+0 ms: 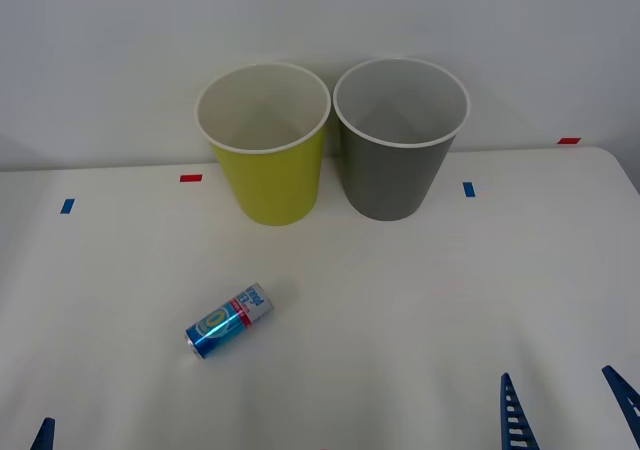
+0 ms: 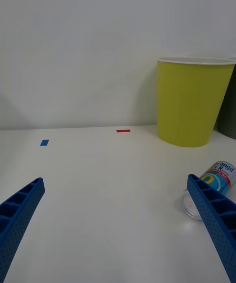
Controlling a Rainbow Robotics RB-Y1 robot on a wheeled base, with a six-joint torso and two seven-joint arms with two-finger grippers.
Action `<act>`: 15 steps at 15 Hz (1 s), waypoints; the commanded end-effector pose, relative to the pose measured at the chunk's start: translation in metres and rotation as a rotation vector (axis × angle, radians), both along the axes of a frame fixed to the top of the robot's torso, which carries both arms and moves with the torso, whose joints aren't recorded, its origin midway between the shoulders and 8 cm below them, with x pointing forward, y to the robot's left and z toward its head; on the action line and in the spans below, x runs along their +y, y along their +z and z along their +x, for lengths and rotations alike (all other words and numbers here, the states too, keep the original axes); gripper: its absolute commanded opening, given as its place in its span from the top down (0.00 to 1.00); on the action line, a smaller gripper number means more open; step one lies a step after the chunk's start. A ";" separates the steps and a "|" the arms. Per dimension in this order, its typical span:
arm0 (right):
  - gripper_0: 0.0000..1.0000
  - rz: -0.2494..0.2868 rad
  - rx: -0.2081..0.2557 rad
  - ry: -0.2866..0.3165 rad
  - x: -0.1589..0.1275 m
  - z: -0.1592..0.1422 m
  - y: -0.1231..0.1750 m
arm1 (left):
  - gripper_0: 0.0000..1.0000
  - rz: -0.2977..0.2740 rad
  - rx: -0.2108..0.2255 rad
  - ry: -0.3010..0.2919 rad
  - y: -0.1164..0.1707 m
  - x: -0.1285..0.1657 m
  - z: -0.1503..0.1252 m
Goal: Put cans in the gray bin and PET bottles in the light green bin.
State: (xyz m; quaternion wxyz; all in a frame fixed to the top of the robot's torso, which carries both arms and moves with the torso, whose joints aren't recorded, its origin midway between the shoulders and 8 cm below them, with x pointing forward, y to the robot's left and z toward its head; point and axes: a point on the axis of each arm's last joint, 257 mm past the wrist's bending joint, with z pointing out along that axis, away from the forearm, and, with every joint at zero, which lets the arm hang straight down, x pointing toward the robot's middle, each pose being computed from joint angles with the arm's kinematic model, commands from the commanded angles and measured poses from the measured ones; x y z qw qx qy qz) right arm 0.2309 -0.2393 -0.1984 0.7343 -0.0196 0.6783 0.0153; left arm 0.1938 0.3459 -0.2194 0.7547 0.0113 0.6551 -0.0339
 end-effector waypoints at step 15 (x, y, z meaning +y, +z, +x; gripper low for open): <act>0.00 0.000 0.000 0.000 0.000 0.000 0.000 | 0.00 0.000 0.000 0.000 0.000 0.000 0.000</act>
